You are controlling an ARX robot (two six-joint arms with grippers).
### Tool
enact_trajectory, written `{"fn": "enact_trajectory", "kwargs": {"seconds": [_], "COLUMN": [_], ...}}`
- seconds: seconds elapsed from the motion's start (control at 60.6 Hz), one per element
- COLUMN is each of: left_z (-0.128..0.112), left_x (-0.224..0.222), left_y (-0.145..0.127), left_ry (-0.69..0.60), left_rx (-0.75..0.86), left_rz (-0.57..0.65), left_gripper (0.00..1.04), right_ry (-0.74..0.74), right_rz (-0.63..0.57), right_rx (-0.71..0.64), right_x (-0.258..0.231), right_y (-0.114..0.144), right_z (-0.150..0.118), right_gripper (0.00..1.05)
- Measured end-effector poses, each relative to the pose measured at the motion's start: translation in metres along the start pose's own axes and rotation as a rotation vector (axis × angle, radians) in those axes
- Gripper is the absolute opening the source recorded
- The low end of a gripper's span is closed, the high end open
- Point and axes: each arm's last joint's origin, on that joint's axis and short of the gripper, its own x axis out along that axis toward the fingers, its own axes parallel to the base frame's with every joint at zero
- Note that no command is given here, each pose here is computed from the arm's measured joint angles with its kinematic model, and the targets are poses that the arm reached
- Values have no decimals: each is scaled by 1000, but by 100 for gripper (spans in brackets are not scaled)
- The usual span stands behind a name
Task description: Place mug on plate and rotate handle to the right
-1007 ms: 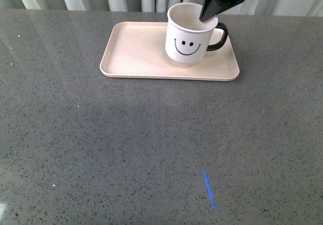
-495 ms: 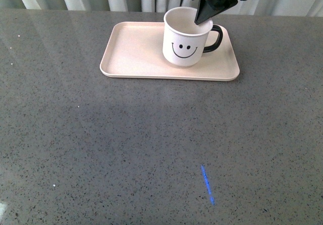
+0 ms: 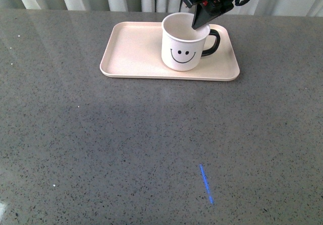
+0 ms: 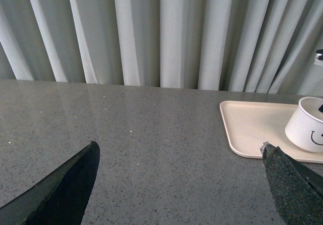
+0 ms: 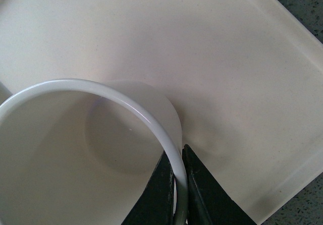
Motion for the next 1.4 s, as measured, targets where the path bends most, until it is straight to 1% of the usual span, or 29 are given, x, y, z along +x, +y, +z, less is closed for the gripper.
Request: {"fn": "enact_trajectory", "kwargs": {"seconds": [0.446,0.479,0.545,0.578,0.594,0.677,0.693,0.743,0.858,0.891,0.974,1.04,1.089,1.172,1.254,1.403], "left_z": [0,0,0,0,0,0,0,0,0,0,0,0,0,0,0,0], "left_x": [0,0,0,0,0,0,0,0,0,0,0,0,0,0,0,0], "left_y": [0,0,0,0,0,0,0,0,0,0,0,0,0,0,0,0], "left_ry": [0,0,0,0,0,0,0,0,0,0,0,0,0,0,0,0], "left_rx": [0,0,0,0,0,0,0,0,0,0,0,0,0,0,0,0], "left_rz": [0,0,0,0,0,0,0,0,0,0,0,0,0,0,0,0], "left_gripper": [96,96,96,96,96,96,96,96,96,96,96,96,96,96,96,96], "right_ry": [11,13,16,19,22,25,25,23,3,-2,-19,-36,-54,-86,-138,-216], "right_rz": [6,5,8,9,11,13,13,12,7,5,5,15,20,39,61,44], "right_rx": [-8,-13,-18,-18,-20,-23,-24,-26,-37,-39,-50,-52,-55,-60,-71,-96], "right_x": [8,8,9,9,10,10,9,8,1,0,-4,-5,-6,-11,-24,-65], "right_y": [2,2,3,3,3,4,4,4,4,3,3,3,3,3,6,11], "right_z": [-6,-6,-6,-7,-7,-7,-7,-6,0,1,4,5,6,5,4,13], "right_gripper": [2,6,16,20,23,34,37,43,60,64,83,93,97,95,96,96]}}
